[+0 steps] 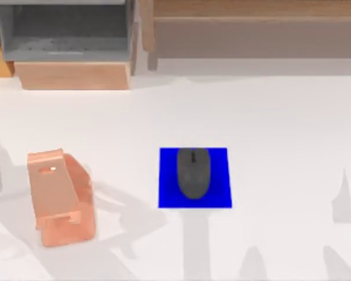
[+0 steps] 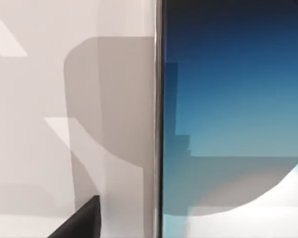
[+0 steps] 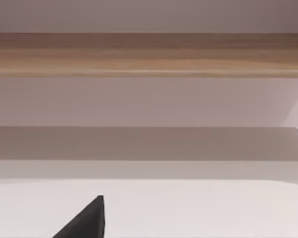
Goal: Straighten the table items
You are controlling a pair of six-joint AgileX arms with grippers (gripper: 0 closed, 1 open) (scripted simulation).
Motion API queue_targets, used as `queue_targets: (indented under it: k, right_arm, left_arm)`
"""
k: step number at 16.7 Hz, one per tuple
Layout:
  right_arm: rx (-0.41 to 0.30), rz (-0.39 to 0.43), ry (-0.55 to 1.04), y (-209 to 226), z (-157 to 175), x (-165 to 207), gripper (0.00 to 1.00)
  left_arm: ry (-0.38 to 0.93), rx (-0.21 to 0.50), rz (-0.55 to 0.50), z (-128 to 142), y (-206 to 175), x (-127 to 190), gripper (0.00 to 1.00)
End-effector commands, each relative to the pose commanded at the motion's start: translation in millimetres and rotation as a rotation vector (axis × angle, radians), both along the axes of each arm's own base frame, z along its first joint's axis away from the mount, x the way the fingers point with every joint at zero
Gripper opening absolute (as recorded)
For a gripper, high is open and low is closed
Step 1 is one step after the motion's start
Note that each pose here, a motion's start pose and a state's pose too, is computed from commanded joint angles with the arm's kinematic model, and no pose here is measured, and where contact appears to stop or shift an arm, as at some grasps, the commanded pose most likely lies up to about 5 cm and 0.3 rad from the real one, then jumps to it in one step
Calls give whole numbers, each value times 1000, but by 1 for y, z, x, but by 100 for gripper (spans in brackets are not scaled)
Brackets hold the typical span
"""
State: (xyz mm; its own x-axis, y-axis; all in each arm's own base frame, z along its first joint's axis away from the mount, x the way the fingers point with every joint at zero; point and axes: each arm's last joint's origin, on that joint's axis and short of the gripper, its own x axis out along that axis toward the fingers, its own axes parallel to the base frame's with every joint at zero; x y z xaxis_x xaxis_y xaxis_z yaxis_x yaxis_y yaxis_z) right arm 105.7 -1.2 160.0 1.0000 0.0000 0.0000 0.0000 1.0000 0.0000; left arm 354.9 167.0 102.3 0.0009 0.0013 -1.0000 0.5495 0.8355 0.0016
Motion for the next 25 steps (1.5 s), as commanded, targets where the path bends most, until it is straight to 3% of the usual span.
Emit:
queue_targets:
  k: [12, 20, 25]
  right_arm:
    - [0, 0, 0, 0, 0, 0, 100]
    - [0, 0, 0, 0, 0, 0, 100]
    - [0, 0, 0, 0, 0, 0, 100]
  left_arm:
    - [0, 0, 0, 0, 0, 0, 2]
    - [0, 0, 0, 0, 0, 0, 0]
    - [-7, -9, 3, 27, -3, -1, 0]
